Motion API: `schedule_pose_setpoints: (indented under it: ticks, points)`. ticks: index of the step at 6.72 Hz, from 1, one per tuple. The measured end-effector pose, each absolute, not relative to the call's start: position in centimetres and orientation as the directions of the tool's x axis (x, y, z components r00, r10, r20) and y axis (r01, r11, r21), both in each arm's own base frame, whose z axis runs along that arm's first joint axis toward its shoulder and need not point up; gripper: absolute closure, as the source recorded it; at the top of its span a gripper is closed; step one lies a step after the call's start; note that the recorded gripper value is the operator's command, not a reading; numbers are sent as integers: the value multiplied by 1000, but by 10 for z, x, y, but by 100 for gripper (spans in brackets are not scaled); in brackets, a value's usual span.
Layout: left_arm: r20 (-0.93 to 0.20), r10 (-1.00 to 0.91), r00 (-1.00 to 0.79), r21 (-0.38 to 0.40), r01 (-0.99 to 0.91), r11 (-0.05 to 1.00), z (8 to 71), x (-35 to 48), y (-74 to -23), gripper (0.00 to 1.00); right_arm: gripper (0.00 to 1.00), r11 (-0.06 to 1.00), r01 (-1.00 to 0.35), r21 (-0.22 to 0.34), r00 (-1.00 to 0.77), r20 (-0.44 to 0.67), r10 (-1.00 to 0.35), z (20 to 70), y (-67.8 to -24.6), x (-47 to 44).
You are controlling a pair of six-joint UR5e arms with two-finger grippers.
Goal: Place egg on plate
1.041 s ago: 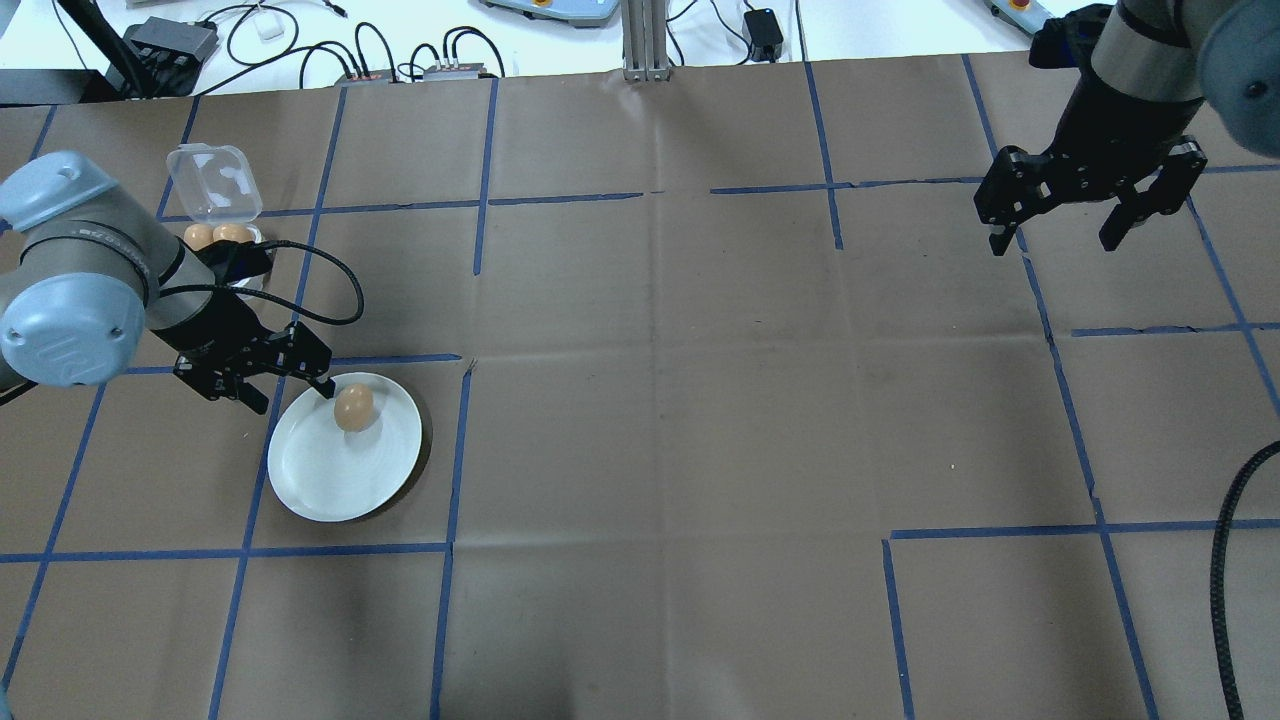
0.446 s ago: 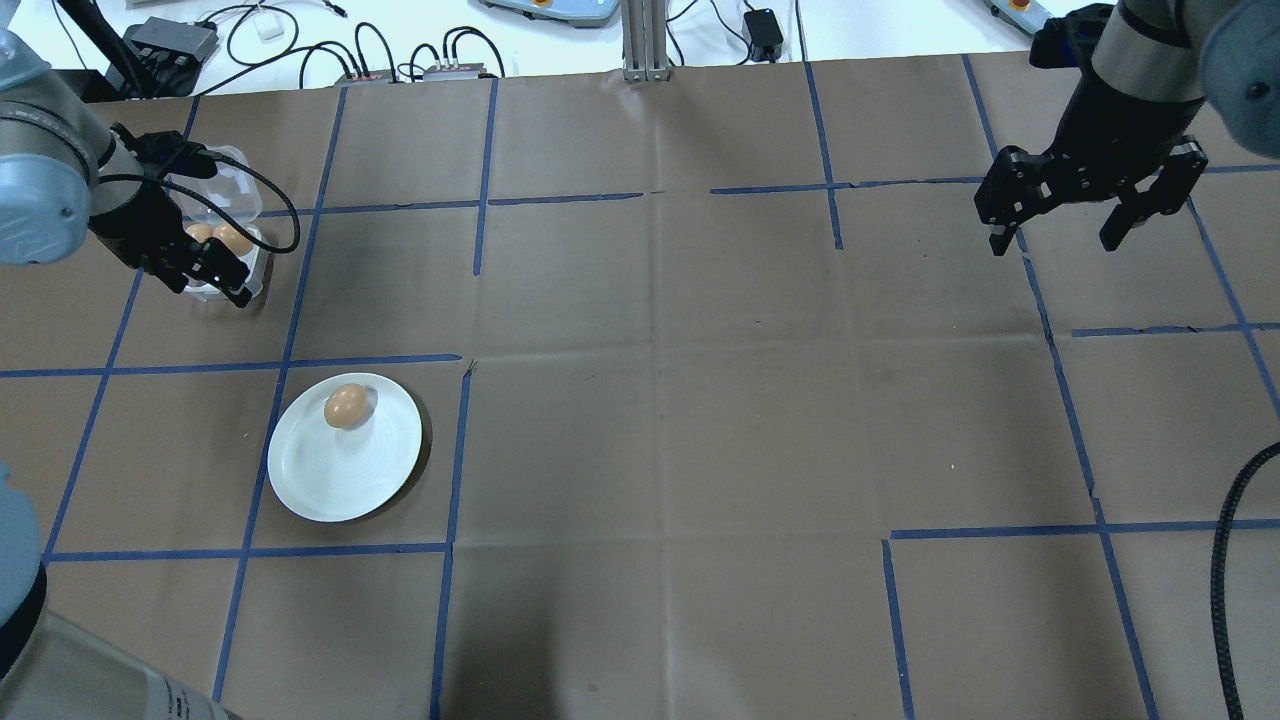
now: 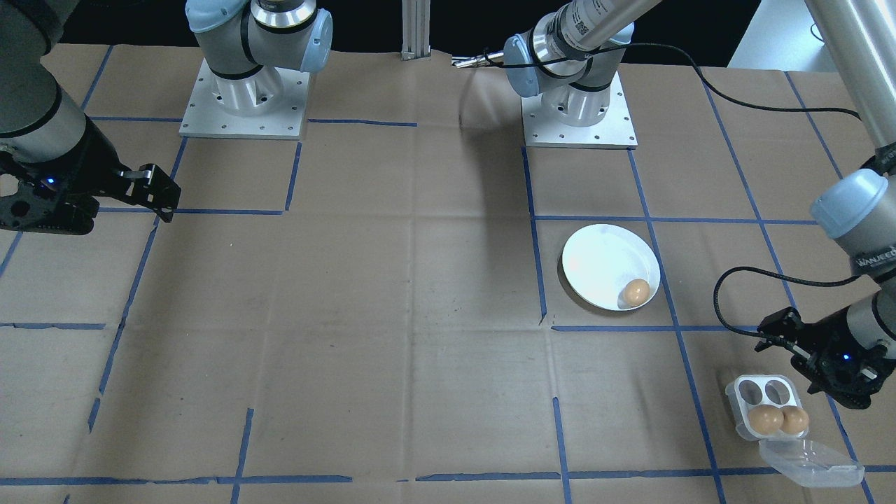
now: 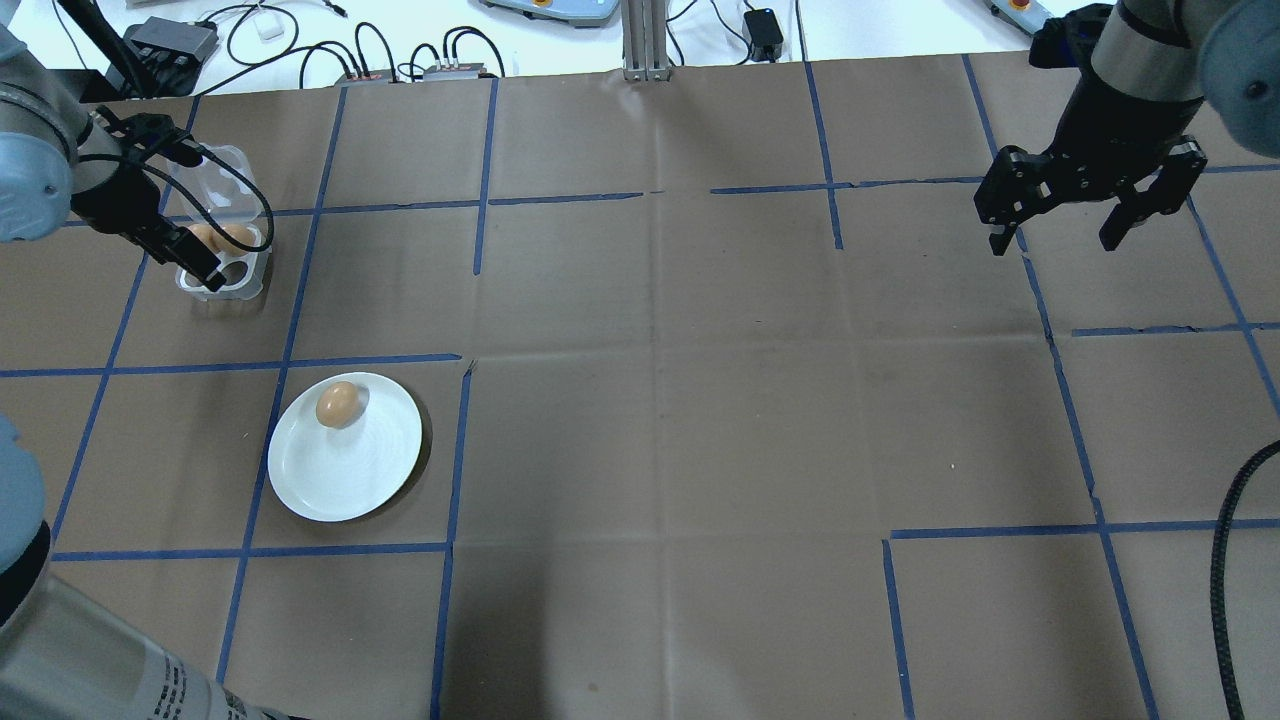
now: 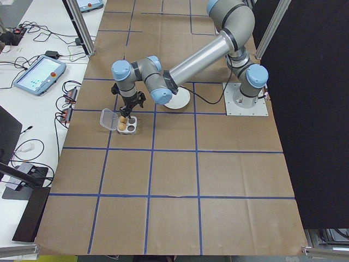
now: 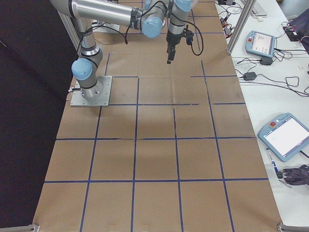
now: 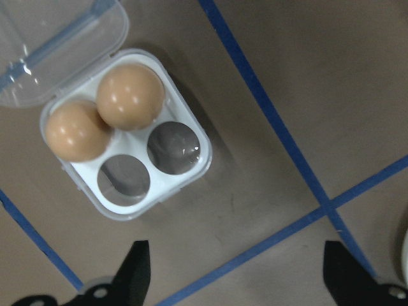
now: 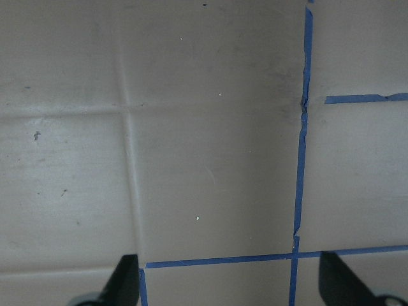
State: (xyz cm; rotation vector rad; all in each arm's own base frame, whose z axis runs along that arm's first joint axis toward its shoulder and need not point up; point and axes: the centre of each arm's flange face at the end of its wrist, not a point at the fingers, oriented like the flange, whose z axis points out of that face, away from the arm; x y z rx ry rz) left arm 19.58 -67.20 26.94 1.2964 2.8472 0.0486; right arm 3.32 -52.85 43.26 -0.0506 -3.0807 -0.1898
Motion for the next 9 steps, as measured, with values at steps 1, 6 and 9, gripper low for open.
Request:
schedule_pose_setpoints:
  ticks: [1,6,9]
  points:
    - [-2,809,-587,30,809,587,263,202,-685,5,0,992,36,122,-998,56,29,433,-529,33]
    - [-31,913,-406,20,913,407,243,213,-707,5,0,992,36,122,-998,57,29,433,-528,33]
    - [-29,918,-396,20,918,397,227,220,-715,6,0,992,36,122,-998,57,29,433,-529,33]
